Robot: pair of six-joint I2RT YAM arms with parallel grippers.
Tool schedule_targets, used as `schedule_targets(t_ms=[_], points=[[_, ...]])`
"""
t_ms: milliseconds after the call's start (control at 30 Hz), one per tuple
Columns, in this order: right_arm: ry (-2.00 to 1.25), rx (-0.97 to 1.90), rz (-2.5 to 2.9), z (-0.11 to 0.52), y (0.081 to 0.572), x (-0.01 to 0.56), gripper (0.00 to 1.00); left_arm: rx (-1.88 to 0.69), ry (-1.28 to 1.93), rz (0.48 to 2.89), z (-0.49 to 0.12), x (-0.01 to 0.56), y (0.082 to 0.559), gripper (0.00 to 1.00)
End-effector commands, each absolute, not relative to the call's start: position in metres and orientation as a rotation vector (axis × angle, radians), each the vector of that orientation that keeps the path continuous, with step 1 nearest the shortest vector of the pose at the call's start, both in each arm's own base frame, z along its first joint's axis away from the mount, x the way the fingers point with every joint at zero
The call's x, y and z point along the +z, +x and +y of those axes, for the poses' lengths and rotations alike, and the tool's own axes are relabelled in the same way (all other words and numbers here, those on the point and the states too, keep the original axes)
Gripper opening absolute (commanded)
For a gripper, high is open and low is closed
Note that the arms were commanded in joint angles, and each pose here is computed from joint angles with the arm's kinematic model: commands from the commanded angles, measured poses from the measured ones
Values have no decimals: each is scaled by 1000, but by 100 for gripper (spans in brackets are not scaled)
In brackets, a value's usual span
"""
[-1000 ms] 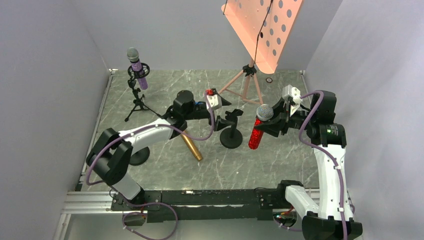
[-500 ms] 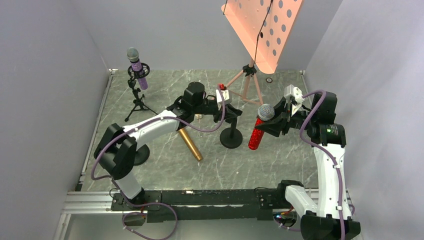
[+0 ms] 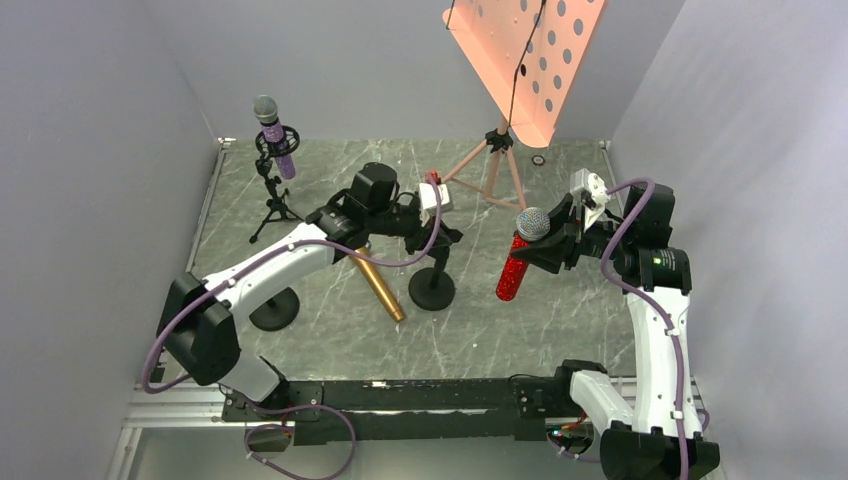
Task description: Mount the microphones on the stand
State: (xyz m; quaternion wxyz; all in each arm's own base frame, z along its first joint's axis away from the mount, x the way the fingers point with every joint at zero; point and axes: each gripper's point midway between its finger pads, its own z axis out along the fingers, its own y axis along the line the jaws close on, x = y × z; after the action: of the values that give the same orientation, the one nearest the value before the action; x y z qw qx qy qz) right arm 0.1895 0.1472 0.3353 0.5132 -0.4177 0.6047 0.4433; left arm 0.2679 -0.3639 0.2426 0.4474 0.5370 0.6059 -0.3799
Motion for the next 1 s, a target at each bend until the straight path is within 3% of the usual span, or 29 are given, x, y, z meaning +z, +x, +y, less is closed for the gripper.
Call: schedule_targets(t_ms=[0,200,567,600,700,833,967], points=[[-1047,1066,1375,149,185,347,6,-919,1330,1407,-352,298,254,0],[-1046,1070,1368,149,183,348,6,-895,1251,1500,-333,279,245,0],[-1044,1093,1362,150,182,348,6,-951,1190,1414,-322,249,222,6],[-1043,1094,1363,150,181,348,6,-954,1193,1424,-321,247,221,12],[-1043,1095,1362,150,180,347,6,-943,1173,1448,-317,247,221,46],[-1045,1099,1359,150,180,347,6,-903,1117,1421,-307,259,220,97],[-1048,1101,1354,150,179,348,6,-853,1068,1398,-291,265,217,99]])
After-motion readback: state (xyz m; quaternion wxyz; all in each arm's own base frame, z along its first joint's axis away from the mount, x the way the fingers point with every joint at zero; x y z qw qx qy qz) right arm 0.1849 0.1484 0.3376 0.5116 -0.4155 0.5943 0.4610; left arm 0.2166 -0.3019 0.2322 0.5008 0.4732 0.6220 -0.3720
